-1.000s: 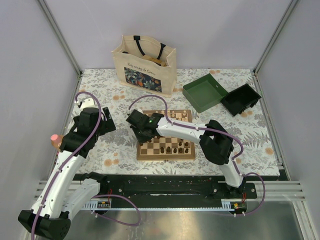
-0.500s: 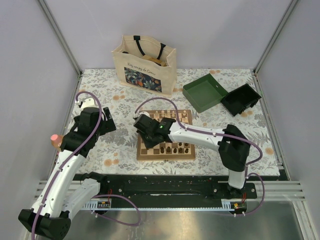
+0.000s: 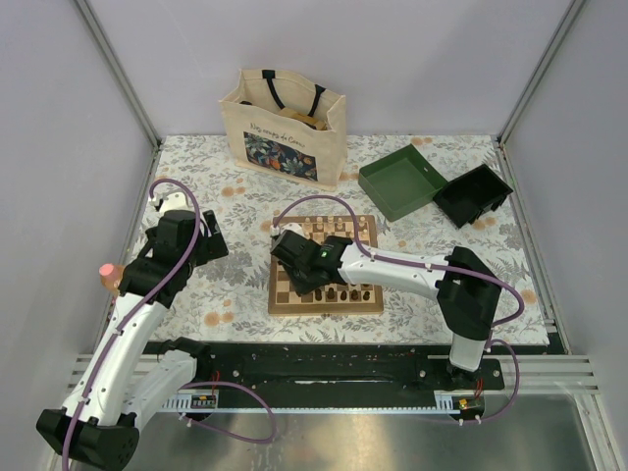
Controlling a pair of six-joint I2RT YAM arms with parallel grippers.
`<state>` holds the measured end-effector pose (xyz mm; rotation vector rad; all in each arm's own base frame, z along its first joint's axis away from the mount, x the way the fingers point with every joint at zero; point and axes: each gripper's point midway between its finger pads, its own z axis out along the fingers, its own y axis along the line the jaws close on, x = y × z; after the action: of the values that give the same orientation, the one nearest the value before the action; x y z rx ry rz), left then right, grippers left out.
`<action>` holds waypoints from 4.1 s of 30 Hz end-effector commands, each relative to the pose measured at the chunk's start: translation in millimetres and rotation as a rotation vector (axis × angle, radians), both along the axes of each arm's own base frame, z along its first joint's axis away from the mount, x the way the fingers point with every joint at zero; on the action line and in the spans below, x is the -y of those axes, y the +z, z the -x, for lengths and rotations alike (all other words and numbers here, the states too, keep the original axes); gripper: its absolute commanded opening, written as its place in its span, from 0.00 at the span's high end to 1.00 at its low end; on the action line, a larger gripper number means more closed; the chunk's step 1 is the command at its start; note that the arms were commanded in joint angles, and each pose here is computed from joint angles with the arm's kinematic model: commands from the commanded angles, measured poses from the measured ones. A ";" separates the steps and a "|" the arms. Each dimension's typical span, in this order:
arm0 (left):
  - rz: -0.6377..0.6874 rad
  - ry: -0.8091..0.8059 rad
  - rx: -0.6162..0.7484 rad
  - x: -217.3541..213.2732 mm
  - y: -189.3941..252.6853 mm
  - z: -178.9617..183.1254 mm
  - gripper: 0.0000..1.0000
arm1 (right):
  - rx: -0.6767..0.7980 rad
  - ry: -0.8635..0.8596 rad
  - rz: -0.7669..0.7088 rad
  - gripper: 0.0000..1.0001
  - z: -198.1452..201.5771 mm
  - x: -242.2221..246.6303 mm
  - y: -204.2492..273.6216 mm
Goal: Set up the chess pieces on the board
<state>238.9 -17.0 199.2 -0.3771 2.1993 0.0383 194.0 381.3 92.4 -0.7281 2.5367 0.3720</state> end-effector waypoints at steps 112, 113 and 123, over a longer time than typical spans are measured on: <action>0.012 -0.016 0.001 3.9 -1.0 -5.9 0.01 | 0.015 0.021 0.066 0.78 1.5 20.1 -16.5; 0.013 -0.014 0.004 3.5 -0.7 -5.8 0.01 | 0.015 0.021 0.066 0.78 1.6 20.4 -16.1; 0.013 -0.016 0.006 3.9 -0.1 -5.9 0.01 | 0.012 0.023 0.072 0.76 1.3 20.7 -17.7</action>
<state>239.8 -20.0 195.5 -0.3697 2.2186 0.0267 192.1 370.8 68.5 -0.7787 2.5499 0.3146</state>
